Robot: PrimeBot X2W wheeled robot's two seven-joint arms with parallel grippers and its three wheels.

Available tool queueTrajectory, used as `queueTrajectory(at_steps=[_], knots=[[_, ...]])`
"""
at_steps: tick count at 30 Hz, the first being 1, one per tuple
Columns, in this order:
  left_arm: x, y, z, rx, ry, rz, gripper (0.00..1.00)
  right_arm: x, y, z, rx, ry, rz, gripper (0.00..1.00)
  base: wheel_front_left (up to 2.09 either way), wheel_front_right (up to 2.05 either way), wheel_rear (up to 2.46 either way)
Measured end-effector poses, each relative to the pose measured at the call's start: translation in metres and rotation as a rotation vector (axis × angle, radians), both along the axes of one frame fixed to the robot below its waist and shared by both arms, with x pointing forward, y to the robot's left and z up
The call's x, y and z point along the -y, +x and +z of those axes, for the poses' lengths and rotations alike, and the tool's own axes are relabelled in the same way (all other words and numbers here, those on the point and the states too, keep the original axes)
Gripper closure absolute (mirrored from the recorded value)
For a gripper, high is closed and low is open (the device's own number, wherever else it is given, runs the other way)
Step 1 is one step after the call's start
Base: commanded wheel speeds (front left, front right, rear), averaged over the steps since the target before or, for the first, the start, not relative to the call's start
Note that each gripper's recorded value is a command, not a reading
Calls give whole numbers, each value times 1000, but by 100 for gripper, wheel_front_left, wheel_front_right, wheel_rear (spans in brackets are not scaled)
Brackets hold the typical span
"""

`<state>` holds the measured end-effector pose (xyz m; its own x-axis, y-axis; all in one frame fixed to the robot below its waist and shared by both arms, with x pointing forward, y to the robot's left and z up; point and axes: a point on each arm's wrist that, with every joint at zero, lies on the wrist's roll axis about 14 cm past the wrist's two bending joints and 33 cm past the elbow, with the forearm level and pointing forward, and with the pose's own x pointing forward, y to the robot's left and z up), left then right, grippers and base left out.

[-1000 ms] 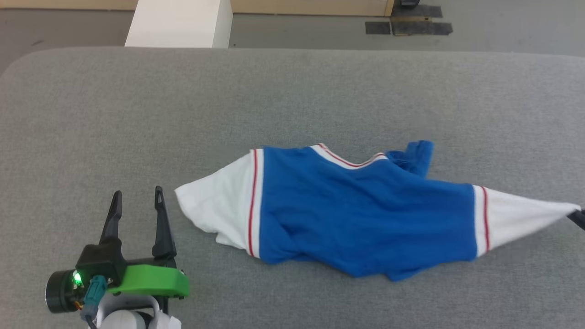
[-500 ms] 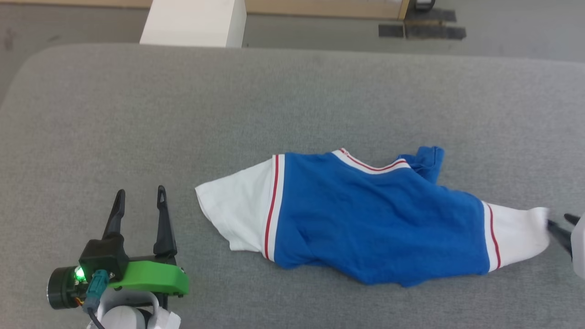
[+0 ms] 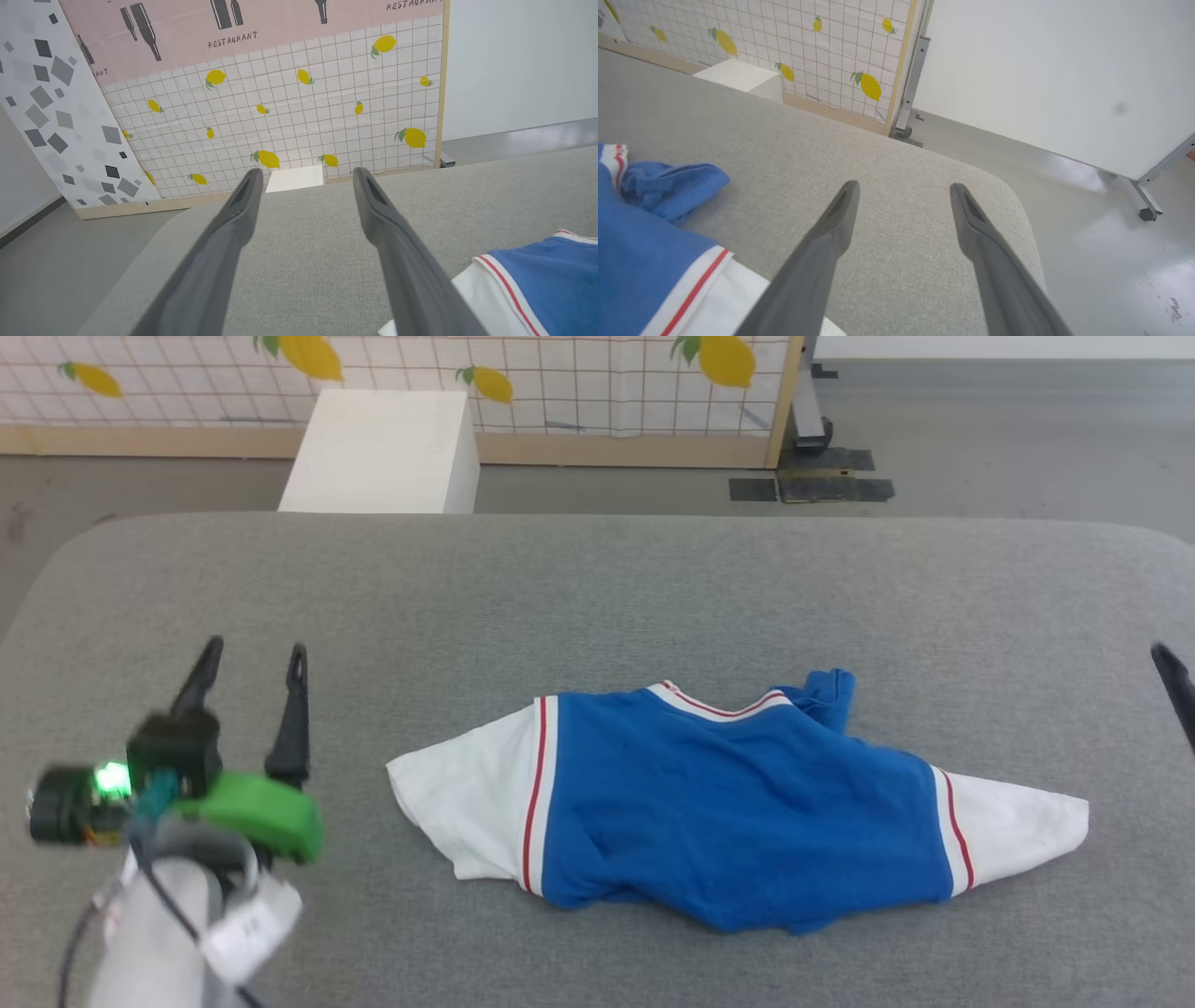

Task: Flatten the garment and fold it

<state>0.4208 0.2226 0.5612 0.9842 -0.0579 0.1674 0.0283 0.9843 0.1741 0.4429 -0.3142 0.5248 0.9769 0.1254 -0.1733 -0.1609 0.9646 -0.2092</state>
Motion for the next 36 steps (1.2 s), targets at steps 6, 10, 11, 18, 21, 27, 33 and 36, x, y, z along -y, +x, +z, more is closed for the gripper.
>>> queueTrajectory(at_steps=[6, 10, 11, 18, 21, 27, 33, 36], knots=[[12, 35, 9, -104, 59, -75, 0, -22, 8, 53, 272, 95, -27, 0, 0, 0, 0], [35, 47, -8, -248, 106, -169, 0, -41, -12, 59, 376, 125, -54, 0, 0, 0, 0], [40, 48, -15, -296, 113, -193, 0, -45, -18, 59, 396, 129, -61, 0, 0, 0, 0], [58, 49, -55, -681, 151, -295, 0, -69, -36, 63, 459, 139, -72, 0, 0, 0, 0], [60, 46, -68, -831, 203, -324, 0, -78, -38, 57, 450, 160, -68, 0, 0, 0, 0], [68, 32, -98, -1109, 322, -379, 0, -87, -35, 45, 424, 188, -68, 0, 0, 0, 0], [64, 21, -133, -1308, 390, -389, 0, -89, -34, 28, 371, 189, -68, 0, 0, 0, 0], [60, 15, -155, -1393, 442, -387, 0, -85, -33, 22, 352, 177, -75, 0, 0, 0, 0]])
